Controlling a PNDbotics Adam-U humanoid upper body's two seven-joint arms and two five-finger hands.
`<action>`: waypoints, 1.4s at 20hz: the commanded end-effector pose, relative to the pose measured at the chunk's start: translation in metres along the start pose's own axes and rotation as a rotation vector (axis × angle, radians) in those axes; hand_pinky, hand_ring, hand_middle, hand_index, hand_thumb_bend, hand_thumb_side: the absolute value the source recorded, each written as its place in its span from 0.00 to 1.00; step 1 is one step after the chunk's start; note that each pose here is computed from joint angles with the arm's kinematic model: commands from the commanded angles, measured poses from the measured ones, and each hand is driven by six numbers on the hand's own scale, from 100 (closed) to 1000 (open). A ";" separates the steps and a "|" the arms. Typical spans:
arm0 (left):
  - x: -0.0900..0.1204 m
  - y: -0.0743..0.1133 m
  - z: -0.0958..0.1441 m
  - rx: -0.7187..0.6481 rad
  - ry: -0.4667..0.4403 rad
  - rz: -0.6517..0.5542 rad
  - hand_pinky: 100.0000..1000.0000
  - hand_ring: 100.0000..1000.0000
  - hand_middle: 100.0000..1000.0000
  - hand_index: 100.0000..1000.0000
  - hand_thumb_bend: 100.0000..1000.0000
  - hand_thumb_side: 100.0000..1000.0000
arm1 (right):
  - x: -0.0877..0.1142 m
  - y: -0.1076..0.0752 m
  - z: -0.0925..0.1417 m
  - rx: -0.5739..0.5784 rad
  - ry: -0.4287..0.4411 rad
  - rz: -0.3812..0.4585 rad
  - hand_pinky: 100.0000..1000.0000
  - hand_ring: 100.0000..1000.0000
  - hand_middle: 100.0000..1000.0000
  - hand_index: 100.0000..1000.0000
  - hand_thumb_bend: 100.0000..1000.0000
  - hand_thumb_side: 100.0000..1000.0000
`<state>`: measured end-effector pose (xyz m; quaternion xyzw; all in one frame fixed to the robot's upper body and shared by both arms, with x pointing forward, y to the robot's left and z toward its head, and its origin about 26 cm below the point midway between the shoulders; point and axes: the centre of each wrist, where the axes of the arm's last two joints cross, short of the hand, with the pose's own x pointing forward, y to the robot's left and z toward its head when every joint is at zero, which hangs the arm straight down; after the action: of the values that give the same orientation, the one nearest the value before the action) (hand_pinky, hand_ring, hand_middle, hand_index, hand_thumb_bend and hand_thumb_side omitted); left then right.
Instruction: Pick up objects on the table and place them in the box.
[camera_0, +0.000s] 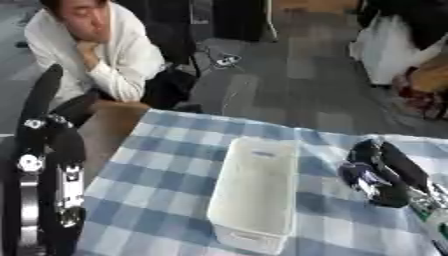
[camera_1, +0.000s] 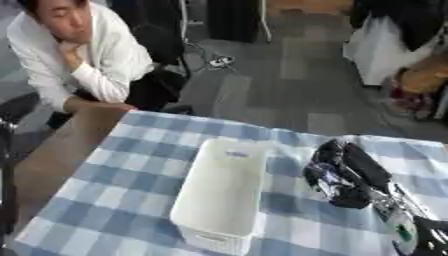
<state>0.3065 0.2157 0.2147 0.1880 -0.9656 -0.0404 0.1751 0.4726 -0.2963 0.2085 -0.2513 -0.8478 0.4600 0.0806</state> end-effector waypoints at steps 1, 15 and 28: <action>0.003 0.004 -0.004 -0.012 -0.028 -0.014 0.86 0.75 0.99 0.99 0.00 0.87 | 0.004 -0.025 -0.023 -0.033 -0.077 0.006 0.00 0.00 0.00 0.01 0.00 0.99; 0.005 0.002 -0.007 -0.019 -0.038 0.002 0.86 0.75 0.99 0.99 0.00 0.86 | 0.033 -0.018 -0.079 -0.017 -0.218 -0.119 0.00 0.00 0.00 0.01 0.00 1.00; 0.012 -0.010 -0.018 -0.030 -0.076 0.061 0.86 0.75 0.98 0.99 0.00 0.86 | 0.040 0.000 -0.100 -0.008 -0.224 -0.166 0.00 0.00 0.00 0.02 0.00 1.00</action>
<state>0.3083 0.2029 0.2274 0.1610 -0.9732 -0.0563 0.1544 0.4743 -0.2047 0.2417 -0.1210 -0.8692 0.4776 0.0432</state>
